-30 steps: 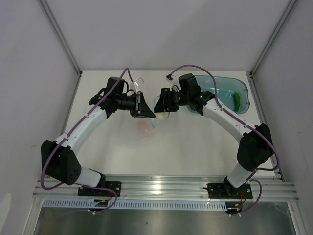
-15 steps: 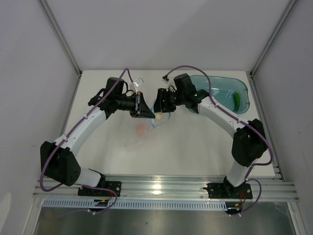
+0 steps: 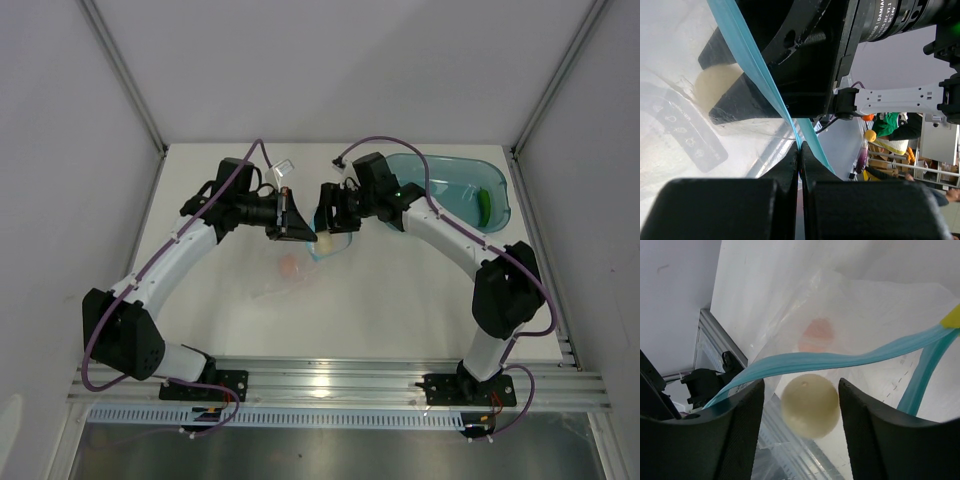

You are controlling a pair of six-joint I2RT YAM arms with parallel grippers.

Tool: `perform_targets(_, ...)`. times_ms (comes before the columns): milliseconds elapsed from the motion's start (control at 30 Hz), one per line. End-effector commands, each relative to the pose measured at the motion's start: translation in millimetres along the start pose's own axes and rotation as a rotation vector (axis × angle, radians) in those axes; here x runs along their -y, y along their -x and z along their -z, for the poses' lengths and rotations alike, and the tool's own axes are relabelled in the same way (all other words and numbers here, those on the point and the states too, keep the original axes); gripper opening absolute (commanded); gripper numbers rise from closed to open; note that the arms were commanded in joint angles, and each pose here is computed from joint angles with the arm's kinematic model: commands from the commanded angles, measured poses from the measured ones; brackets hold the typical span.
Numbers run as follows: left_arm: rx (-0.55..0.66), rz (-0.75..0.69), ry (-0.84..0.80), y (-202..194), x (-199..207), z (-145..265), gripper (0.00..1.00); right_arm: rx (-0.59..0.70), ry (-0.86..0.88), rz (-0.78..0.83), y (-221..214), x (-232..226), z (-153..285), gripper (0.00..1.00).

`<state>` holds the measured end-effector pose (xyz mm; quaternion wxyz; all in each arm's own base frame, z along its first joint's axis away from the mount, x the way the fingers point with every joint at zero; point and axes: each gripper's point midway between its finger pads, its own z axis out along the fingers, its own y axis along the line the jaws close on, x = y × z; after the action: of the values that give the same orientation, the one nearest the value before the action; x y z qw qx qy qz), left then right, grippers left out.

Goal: Place the food in the zip-top bag and seal the zipper
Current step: Place the fake food in the zipper food storage bag, then pick up the fake vegetable from the bin.

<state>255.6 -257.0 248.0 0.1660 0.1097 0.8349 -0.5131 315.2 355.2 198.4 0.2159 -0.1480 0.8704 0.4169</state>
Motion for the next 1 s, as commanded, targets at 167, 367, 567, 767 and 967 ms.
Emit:
perform_targets(167,0.027,-0.030,-0.022,2,12,9,0.01,0.056,-0.040,0.041,19,-7,8,0.70)
perform_targets(367,0.026,-0.024,-0.016,-1,10,9,0.01,0.069,-0.054,0.046,22,-8,13,0.69)
perform_targets(567,0.024,-0.016,-0.003,-3,5,8,0.01,0.091,-0.088,0.065,22,-10,29,0.67)
perform_targets(767,0.028,-0.006,-0.001,-5,2,7,0.00,0.140,-0.144,0.087,25,-6,49,0.66)
perform_targets(967,0.052,-0.023,0.032,-3,-3,8,0.01,0.236,-0.178,0.095,35,-4,77,0.59)
